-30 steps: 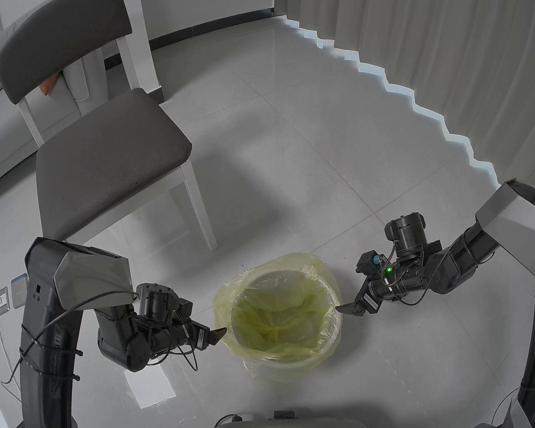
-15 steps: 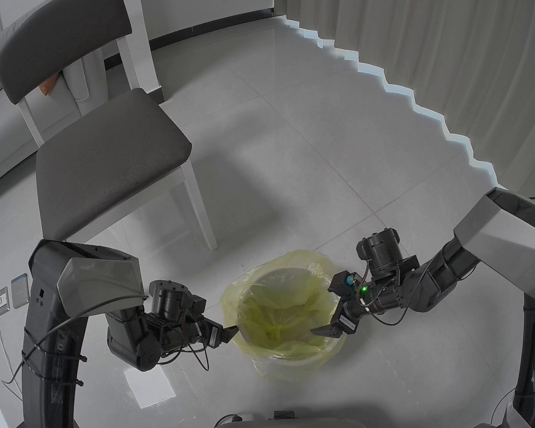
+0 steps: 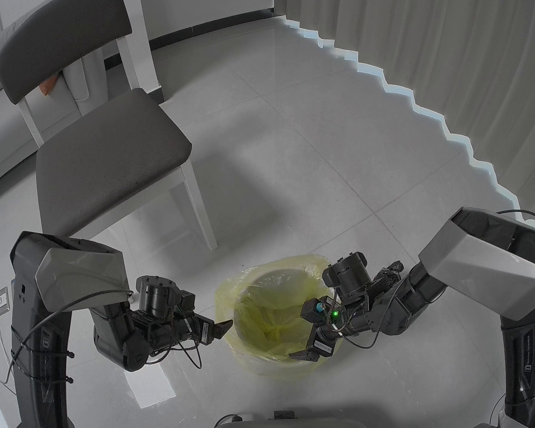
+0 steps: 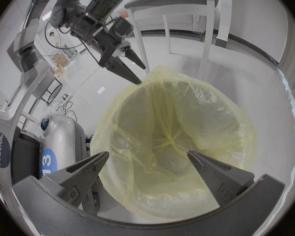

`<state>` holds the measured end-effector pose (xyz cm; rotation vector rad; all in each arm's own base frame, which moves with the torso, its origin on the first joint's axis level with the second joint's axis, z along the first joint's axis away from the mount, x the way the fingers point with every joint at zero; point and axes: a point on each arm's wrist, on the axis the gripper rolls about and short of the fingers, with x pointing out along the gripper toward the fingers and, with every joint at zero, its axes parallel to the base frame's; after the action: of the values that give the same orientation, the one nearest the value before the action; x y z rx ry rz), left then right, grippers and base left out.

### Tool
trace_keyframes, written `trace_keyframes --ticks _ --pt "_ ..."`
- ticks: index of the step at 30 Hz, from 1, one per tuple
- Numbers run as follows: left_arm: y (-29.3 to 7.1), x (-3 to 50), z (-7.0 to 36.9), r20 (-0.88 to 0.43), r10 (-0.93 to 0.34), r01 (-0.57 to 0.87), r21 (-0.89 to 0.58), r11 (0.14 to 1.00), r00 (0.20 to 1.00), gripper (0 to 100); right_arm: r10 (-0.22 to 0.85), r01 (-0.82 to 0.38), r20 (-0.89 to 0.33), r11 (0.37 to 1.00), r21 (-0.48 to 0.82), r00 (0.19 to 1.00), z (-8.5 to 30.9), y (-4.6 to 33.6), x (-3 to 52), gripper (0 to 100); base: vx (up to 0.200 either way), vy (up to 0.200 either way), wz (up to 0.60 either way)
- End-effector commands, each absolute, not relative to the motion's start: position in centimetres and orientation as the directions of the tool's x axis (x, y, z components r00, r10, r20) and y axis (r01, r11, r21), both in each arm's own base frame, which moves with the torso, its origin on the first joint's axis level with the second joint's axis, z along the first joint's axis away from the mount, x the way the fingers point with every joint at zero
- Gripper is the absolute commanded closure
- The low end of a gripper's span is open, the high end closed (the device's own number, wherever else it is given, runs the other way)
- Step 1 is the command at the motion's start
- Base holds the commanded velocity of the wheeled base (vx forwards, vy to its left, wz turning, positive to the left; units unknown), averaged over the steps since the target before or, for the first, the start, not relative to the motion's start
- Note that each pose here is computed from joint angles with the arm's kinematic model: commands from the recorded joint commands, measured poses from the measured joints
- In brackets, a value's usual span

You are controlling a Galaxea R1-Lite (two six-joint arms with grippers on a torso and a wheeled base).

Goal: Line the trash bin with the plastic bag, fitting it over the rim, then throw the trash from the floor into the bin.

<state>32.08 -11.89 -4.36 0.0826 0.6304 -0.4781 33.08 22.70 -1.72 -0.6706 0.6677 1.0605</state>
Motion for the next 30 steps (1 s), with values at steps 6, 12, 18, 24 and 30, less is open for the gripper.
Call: trace_keyframes --ticks 6,12,18,24,30 --pt "-11.3 31.8 -3.9 -0.561 -0.401 0.444 -0.065 0.894 0.724 0 0.542 -0.949 -0.791 0.278 -0.15 0.284 -4.1 24.9 32.1 0 0.0 0.0 0.0" --pt "-11.1 31.4 -3.8 -0.549 -0.401 0.441 -0.065 0.895 0.733 0 0.543 -0.968 -0.806 0.205 -0.144 0.235 -3.8 26.5 29.2 0 0.0 0.0 0.0" --pt "-11.3 31.3 -4.1 -0.551 -0.408 0.448 -0.067 0.891 0.728 0 0.522 -0.968 -0.82 0.2 -0.15 0.234 -4.6 26.9 28.9 0 0.0 0.0 0.0" --pt "-11.5 31.6 -4.5 -0.558 -0.405 0.449 -0.064 0.891 0.725 0 0.5 -0.967 -0.834 0.213 -0.141 0.232 -5.0 26.0 28.6 0 0.0 0.0 0.0" --pt "-11.3 30.6 -4.7 -0.58 -0.404 0.458 -0.06 0.887 0.707 0 0.536 -0.94 -0.78 0.28 -0.197 0.323 -0.5 23.6 29.2 0 0.0 0.0 0.0"
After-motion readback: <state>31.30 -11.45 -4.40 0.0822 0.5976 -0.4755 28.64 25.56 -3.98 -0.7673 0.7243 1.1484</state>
